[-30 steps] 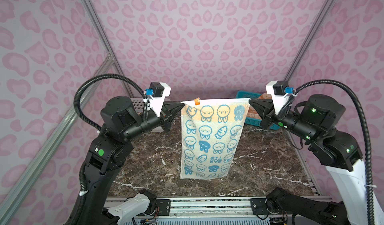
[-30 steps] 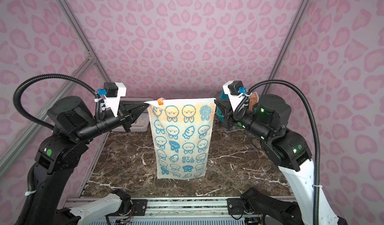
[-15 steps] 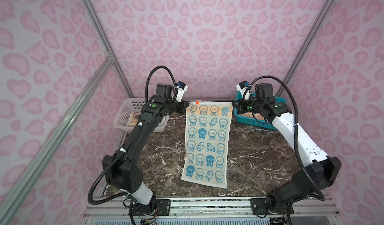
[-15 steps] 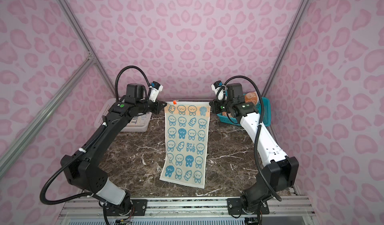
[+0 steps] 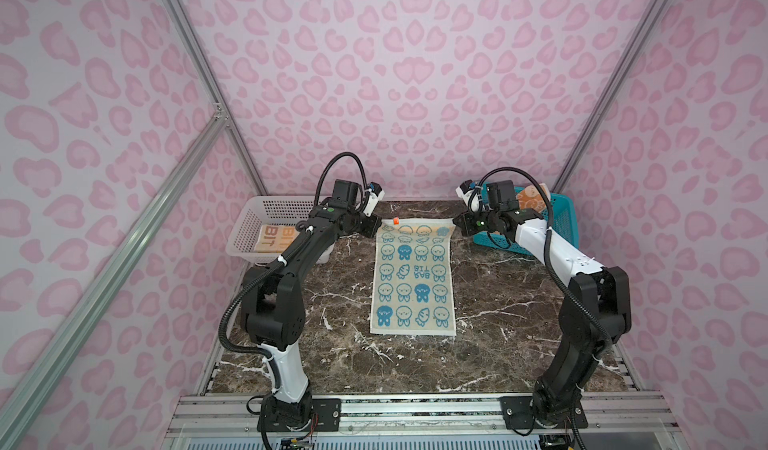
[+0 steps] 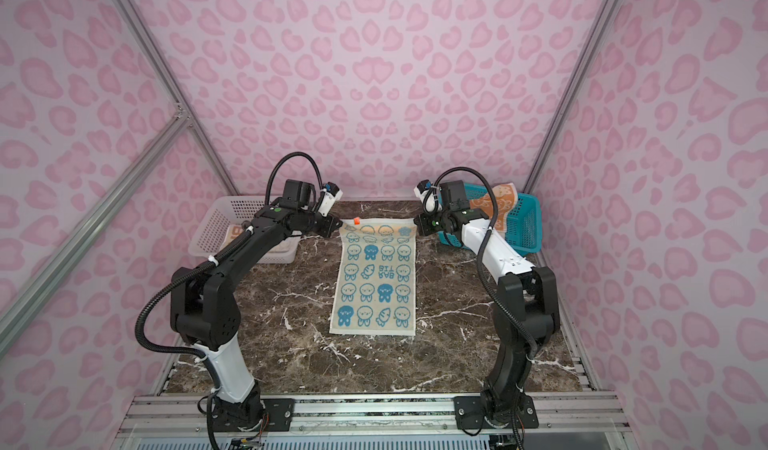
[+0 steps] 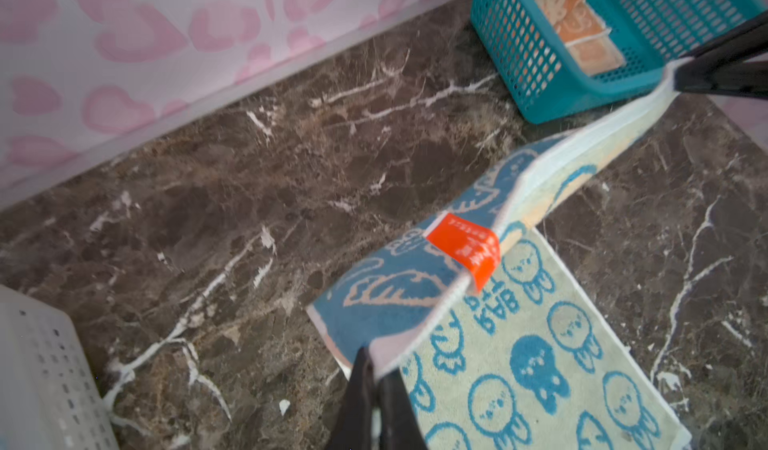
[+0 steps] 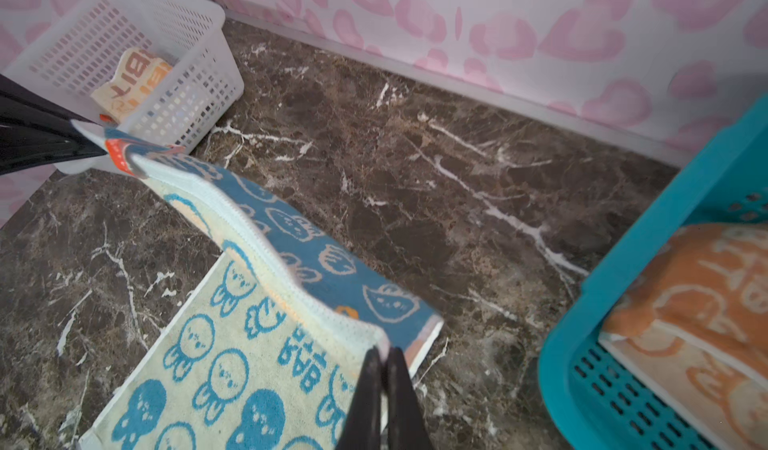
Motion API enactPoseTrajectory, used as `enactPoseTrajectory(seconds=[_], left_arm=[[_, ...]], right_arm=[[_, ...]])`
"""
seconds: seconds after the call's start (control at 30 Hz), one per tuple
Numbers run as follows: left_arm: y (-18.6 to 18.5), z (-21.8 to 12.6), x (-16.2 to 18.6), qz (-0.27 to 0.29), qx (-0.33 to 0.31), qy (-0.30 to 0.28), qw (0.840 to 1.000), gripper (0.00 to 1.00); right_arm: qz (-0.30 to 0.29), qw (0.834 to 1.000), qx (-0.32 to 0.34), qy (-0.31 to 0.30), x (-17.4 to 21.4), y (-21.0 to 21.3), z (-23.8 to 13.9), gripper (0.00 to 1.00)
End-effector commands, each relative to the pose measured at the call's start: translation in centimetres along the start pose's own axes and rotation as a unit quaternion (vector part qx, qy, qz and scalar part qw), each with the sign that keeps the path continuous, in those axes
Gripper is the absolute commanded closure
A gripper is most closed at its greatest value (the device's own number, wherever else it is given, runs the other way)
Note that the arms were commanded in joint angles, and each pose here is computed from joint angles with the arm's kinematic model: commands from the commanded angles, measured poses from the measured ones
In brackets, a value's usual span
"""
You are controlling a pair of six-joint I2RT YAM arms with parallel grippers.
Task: Fold and stack the towels
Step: 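Lay the hanging blue towel down, folding it over itself toward the robot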
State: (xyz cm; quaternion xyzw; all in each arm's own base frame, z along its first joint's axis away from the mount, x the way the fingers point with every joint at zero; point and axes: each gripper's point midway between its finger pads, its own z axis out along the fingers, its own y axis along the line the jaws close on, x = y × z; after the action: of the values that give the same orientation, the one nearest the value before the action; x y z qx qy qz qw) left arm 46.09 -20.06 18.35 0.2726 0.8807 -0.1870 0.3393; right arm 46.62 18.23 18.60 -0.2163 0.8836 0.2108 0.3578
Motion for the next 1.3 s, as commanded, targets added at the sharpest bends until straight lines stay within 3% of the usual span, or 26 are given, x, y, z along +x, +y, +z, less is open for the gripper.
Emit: enactPoseTrajectory(seconds=[0.0,0.4,0.77,1.27], left_arm=[[-0.5,-1.0,-0.4,0.025,-0.001,-0.032,0.999,0.97],[-4.1,-1.6,6.9,0.04,0.021,0.016,0.999,0.97],[-7.0,-2.9,11.8,0.112,0.035,0.042,0.992,0.97],[-9.7,-4.5,15.1,0.17,0.059,0.051,0.982,0.97]], right_arm=[[-0.012,1.0,-0.007,0.011,2.1,0.8,0.2,1.0],[-0.045,0.996,-0.004,0.072,9.2,4.0,-0.7,1.0],[-0.117,0.988,-0.01,0.103,13.2,6.9,-1.7,1.0],[-0.193,0.975,-0.028,0.109,16.9,9.9,-3.7,1.0]])
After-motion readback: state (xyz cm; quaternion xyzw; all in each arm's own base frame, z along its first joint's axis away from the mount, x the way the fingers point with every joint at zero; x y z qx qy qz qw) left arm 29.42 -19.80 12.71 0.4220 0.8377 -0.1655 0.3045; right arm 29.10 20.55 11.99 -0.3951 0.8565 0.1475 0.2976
